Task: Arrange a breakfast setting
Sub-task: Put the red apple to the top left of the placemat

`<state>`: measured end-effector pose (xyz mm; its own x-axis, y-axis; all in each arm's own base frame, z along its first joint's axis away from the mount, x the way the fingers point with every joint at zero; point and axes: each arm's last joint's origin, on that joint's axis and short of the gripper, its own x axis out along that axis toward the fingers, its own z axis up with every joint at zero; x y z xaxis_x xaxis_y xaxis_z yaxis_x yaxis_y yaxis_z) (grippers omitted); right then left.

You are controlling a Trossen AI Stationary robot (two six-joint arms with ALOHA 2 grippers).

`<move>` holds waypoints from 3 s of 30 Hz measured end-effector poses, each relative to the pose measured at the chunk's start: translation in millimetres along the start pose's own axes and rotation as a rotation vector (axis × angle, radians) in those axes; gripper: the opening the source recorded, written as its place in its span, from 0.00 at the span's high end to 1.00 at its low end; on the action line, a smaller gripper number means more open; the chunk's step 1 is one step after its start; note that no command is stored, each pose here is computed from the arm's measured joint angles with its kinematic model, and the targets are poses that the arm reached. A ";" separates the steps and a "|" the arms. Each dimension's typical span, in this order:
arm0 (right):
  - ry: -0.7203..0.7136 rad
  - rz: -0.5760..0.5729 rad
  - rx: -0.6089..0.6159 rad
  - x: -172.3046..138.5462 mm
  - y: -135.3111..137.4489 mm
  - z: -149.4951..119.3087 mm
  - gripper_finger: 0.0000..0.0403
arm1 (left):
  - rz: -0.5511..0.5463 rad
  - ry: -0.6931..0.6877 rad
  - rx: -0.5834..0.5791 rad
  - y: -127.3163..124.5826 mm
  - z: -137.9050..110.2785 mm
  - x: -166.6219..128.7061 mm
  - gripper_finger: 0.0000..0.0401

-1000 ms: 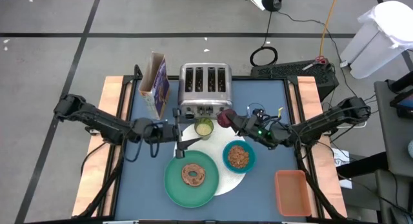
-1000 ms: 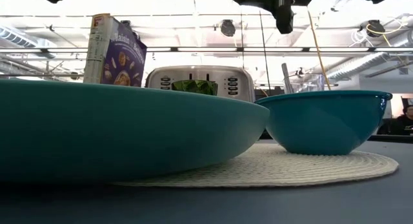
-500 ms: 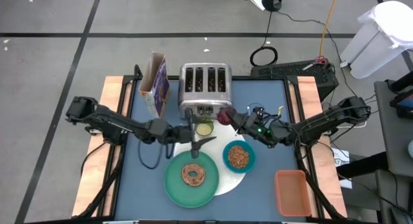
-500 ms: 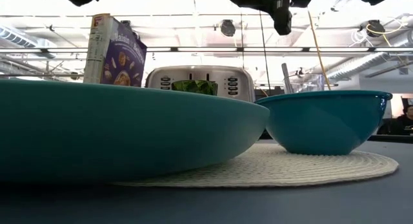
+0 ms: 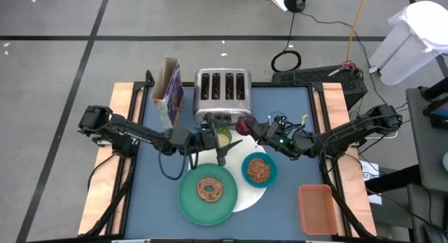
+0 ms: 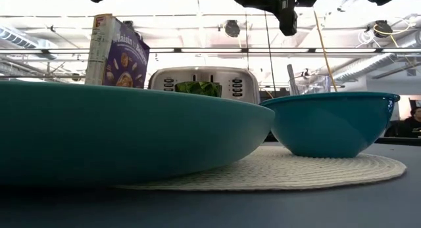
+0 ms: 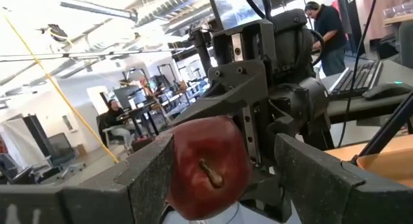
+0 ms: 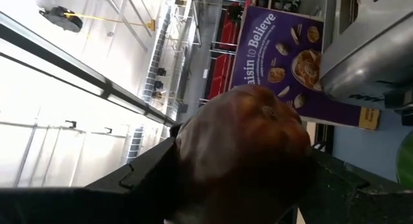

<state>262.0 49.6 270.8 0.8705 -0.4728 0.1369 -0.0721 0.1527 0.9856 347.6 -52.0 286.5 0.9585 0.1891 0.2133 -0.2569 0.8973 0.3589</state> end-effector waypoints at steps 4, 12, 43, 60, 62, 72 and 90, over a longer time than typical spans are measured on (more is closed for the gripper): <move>0.000 -0.001 -0.001 0.0 -0.1 0.0 0.37 | -0.012 -0.005 -0.012 -0.5 0.2 -0.1 0.32; 0.000 0.000 0.000 0.0 0.0 0.0 0.37 | -0.045 -0.026 -0.027 -1.2 1.2 -0.1 0.19; -0.025 0.013 0.057 2.2 1.2 3.4 0.37 | 0.016 0.006 -0.175 18.8 -9.4 6.9 0.06; -0.054 0.021 0.027 6.5 1.3 9.2 0.35 | 0.018 0.007 -0.176 19.7 -9.9 7.1 0.06; -0.054 0.021 0.027 6.5 1.3 9.2 0.35 | 0.021 0.008 -0.176 20.8 -10.5 7.5 0.06; -0.051 0.021 0.016 6.4 1.3 9.1 0.35 | 0.036 0.013 -0.175 25.5 -12.7 8.9 0.06; -0.050 0.019 0.013 6.5 1.0 8.9 0.34 | 0.068 0.007 -0.163 19.2 -20.3 23.1 0.06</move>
<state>263.3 38.9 273.5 0.8437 -0.5126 0.1596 -0.0947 0.1506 0.9841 367.3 -22.4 279.8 0.9404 0.2540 0.2260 -0.2985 0.9351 0.1912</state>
